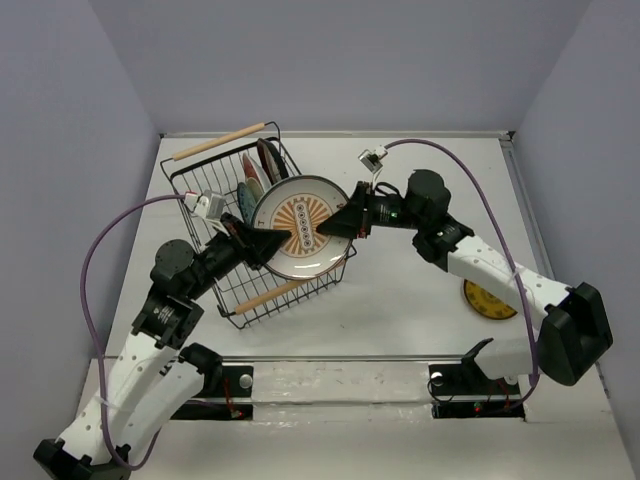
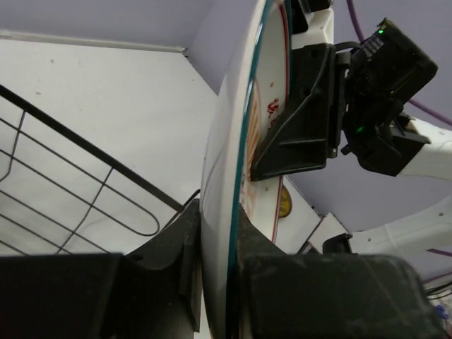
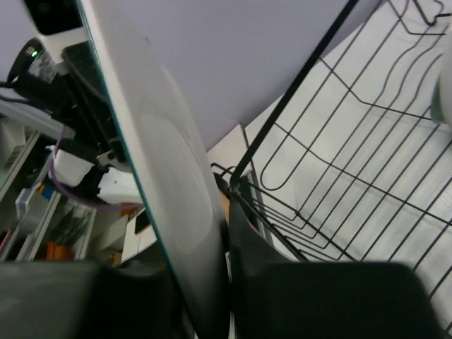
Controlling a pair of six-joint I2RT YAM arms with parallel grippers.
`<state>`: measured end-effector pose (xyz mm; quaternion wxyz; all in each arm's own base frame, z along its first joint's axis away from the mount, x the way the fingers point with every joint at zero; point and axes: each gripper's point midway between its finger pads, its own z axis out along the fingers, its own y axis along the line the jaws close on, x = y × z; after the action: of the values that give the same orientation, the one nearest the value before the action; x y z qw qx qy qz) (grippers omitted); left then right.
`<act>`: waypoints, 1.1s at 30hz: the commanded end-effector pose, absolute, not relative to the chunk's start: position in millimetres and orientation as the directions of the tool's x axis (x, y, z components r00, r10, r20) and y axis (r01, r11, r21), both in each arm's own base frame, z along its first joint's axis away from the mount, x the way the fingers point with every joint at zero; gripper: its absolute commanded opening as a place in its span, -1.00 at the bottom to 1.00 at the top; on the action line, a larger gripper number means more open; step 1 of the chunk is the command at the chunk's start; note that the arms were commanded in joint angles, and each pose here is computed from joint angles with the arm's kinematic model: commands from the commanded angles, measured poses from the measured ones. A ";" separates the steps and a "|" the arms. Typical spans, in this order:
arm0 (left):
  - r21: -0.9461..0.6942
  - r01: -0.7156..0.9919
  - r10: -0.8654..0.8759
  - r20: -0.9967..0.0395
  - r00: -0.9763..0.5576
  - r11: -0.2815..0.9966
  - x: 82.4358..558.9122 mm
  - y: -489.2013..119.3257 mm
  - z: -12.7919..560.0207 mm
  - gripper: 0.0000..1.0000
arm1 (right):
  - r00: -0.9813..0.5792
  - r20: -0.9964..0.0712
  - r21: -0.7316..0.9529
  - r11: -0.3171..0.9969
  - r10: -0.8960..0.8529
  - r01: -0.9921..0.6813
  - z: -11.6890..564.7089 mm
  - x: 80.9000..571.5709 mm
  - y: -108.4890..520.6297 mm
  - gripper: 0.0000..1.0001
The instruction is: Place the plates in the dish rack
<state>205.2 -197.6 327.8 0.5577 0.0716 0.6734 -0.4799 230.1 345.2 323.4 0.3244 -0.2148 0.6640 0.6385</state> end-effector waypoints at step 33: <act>-0.419 0.069 -0.424 -0.890 0.166 0.905 195.3 -24.3 336.3 0.98 | -0.127 -0.989 0.098 0.985 0.081 -0.140 306.1 399.9 501.2 -0.87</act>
<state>197.3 -22.8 318.3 0.7304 -0.1413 0.6524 -0.1446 383.1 530.6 246.2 0.5921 -0.0914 0.7895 0.1332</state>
